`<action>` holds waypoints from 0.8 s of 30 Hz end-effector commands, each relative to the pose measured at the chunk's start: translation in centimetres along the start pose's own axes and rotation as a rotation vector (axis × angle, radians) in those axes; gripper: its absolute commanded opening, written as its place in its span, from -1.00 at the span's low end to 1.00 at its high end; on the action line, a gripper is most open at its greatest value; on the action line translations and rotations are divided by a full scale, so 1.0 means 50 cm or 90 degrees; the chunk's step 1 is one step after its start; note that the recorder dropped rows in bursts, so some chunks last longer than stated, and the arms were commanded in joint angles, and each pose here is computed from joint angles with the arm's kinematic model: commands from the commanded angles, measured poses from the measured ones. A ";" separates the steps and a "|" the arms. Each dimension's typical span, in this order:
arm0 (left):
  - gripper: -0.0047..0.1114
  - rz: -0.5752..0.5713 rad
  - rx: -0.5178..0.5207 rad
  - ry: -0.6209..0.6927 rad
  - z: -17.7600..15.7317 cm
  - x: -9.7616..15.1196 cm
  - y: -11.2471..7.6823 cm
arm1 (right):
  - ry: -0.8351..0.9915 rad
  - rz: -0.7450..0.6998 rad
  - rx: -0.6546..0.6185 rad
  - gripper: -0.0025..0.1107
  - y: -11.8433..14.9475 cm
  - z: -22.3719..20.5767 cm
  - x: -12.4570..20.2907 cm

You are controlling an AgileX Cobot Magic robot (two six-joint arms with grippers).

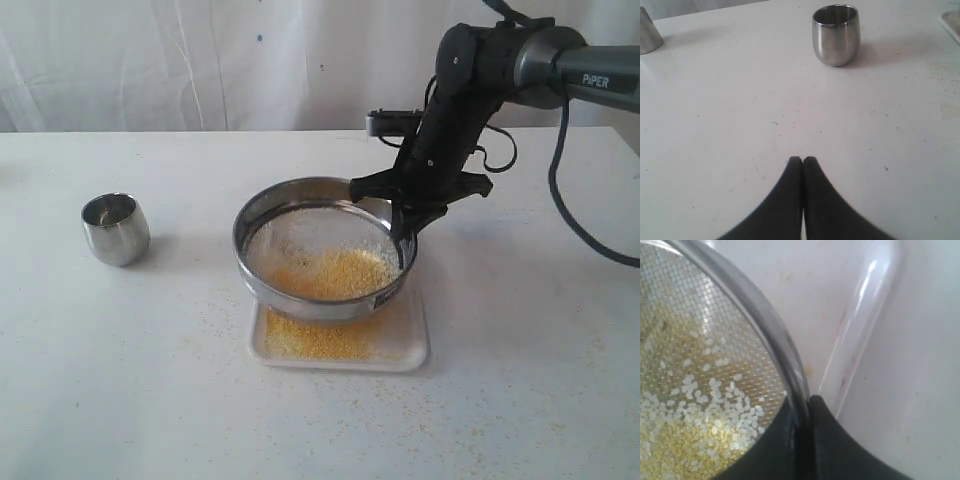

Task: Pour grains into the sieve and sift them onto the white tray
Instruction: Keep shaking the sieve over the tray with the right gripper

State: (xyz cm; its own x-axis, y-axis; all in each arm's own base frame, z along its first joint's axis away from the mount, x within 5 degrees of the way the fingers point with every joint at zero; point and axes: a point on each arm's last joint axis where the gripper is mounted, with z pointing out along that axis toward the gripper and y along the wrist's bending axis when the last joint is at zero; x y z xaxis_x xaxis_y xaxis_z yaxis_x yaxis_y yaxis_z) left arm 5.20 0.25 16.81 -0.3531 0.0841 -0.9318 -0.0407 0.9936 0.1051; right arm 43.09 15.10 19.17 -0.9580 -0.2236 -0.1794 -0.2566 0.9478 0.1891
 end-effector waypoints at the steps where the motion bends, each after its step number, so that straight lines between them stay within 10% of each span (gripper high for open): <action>1: -0.92 -0.007 0.005 0.001 0.000 0.002 -0.001 | 0.059 0.090 -0.017 -0.96 -0.009 -0.019 0.018; 17: -0.92 -0.007 0.005 0.001 0.000 0.002 -0.001 | -0.113 0.058 -0.061 -0.96 0.018 -0.014 -0.031; 24: -0.92 -0.007 0.005 0.001 0.000 0.002 -0.001 | 0.087 0.034 -0.055 -0.96 0.031 -0.006 0.029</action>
State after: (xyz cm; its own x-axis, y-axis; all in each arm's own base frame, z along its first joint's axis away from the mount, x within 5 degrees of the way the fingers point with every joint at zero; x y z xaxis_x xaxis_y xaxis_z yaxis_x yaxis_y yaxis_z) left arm 5.20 0.25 16.81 -0.3531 0.0841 -0.9318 -0.0407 0.9936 0.1051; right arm 42.36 15.88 18.96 -0.9892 -0.1167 -0.0883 -0.1373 0.9488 0.2846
